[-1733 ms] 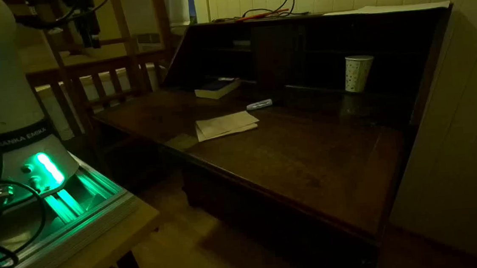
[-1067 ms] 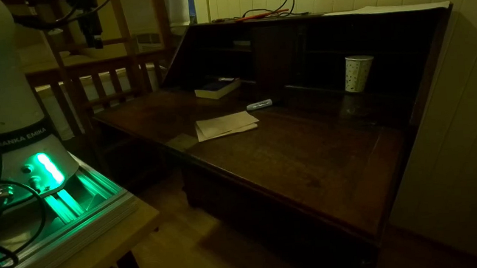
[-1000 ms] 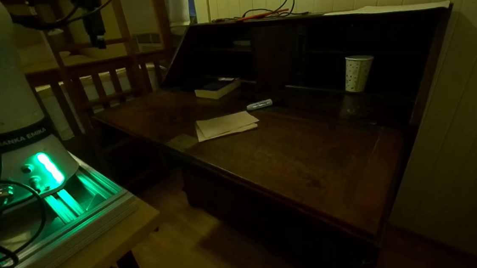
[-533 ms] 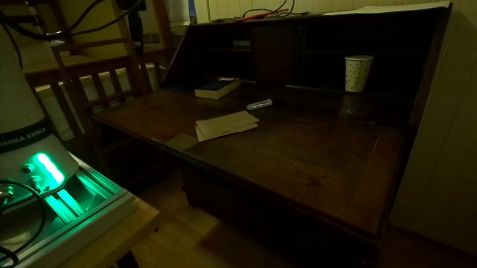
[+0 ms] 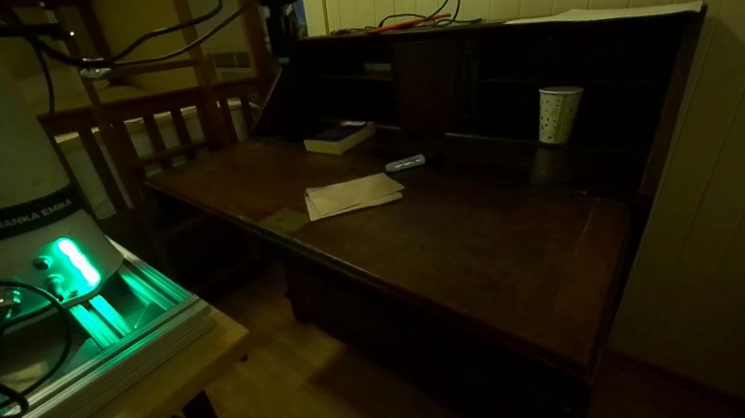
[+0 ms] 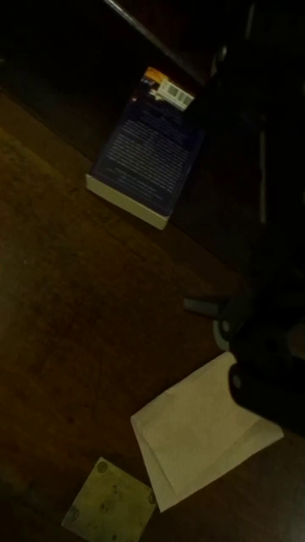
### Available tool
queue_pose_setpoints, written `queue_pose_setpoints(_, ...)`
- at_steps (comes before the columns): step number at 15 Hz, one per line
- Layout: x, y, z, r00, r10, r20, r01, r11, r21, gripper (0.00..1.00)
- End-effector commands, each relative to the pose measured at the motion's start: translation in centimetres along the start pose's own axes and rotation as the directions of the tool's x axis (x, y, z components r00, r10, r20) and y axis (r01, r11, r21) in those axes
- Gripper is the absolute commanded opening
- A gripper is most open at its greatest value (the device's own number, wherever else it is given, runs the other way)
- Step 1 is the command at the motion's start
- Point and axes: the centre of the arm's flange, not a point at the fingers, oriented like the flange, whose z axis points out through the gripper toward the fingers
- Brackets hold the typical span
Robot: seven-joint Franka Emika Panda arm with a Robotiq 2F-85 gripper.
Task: Move the cup to the left
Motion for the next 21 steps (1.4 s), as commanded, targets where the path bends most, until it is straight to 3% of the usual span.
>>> queue_pose_setpoints(1, 4.6, -0.5, -0.7, 0.992, 0.120, -0.043, -0.120, 0.993, 0.002, 1.00)
queue_pose_setpoints(3, 6.6, 0.5, -1.5, 0.980, 0.198, -0.026, -0.197, 0.980, 0.018, 1.00)
queue_pose_setpoints(4, 4.6, 0.8, -1.0, 0.991, 0.134, -0.031, -0.133, 0.991, 0.021, 1.00)
queue_pose_setpoints(11, 6.5, 1.1, -1.1, 0.978, 0.201, -0.049, -0.200, 0.979, 0.033, 1.00)
queue_pose_setpoints(14, 11.1, 0.7, -1.5, 0.926, 0.357, -0.119, -0.345, 0.932, 0.111, 1.00)
queue_pose_setpoints(16, 13.9, 0.6, -1.9, 0.903, 0.397, -0.163, -0.372, 0.913, 0.165, 1.00)
queue_pose_setpoints(21, 21.1, 0.0, -1.7, 0.866, 0.408, -0.288, -0.355, 0.908, 0.220, 1.00)
